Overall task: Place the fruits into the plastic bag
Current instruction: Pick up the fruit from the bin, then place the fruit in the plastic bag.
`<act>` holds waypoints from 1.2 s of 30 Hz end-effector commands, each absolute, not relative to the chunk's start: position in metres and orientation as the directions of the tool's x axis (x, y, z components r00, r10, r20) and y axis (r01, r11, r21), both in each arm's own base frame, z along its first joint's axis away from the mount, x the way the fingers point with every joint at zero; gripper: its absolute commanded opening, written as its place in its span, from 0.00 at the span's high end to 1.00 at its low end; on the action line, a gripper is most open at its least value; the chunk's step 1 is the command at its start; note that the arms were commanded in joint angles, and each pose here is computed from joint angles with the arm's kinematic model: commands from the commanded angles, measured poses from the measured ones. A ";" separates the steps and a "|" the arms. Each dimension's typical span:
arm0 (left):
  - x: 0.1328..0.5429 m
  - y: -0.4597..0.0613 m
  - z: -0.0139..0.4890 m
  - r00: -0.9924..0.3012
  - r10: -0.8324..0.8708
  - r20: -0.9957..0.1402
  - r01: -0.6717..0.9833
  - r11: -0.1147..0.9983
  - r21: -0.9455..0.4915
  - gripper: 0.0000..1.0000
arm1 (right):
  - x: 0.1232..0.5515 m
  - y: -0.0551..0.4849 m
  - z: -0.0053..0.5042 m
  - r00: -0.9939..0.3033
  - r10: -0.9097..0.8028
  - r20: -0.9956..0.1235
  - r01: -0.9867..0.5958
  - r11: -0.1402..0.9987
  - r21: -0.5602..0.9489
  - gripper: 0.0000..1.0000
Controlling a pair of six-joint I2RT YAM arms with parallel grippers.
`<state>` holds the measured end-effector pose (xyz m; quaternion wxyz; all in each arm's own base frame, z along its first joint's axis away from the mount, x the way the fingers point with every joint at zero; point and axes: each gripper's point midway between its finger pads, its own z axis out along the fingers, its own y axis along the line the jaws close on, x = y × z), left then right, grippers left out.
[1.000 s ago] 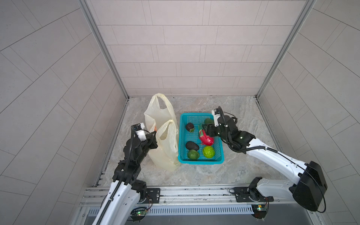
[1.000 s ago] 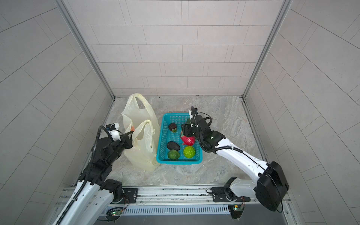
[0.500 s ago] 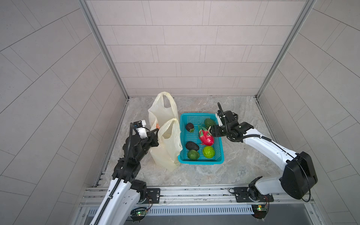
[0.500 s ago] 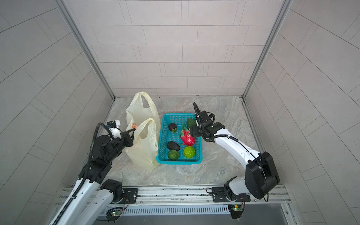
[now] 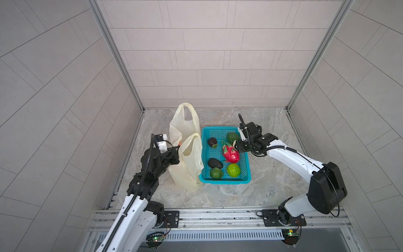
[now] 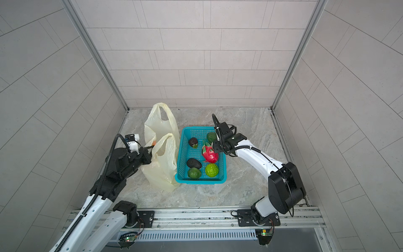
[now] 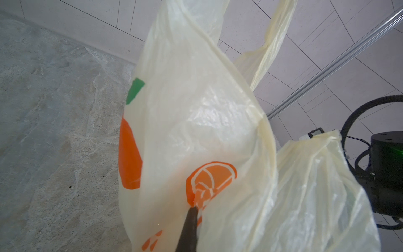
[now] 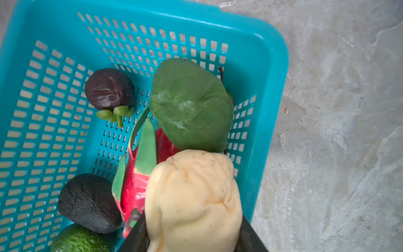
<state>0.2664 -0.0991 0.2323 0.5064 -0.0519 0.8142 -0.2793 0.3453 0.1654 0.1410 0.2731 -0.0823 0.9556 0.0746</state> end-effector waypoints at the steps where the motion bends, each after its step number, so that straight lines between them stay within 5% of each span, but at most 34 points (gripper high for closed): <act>1: 0.267 -0.102 0.246 -0.462 -0.356 -0.812 0.229 0.837 -0.497 1.00 | 0.341 0.158 0.147 -0.844 -0.132 -0.520 -0.193 0.979 0.065 0.77; 9: 0.267 -0.103 0.248 -0.450 -0.365 -0.815 0.235 0.832 -0.502 1.00 | 0.343 0.192 0.232 -0.683 -0.072 -0.726 -0.313 0.928 0.201 0.83; 17: 0.268 -0.103 0.256 -0.419 -0.396 -0.817 0.243 0.818 -0.521 1.00 | 0.320 0.297 0.302 -0.587 -0.030 -0.809 -0.618 0.661 0.425 0.84; 30: 0.266 -0.103 0.255 -0.383 -0.427 -0.819 0.261 0.801 -0.539 1.00 | 0.279 0.414 0.321 -0.569 -0.104 -0.816 -0.793 0.330 0.512 0.84; 36: 0.266 -0.102 0.254 -0.383 -0.422 -0.821 0.260 0.804 -0.535 1.00 | 0.286 0.445 0.287 -0.615 -0.146 -0.775 -0.762 0.364 0.536 0.85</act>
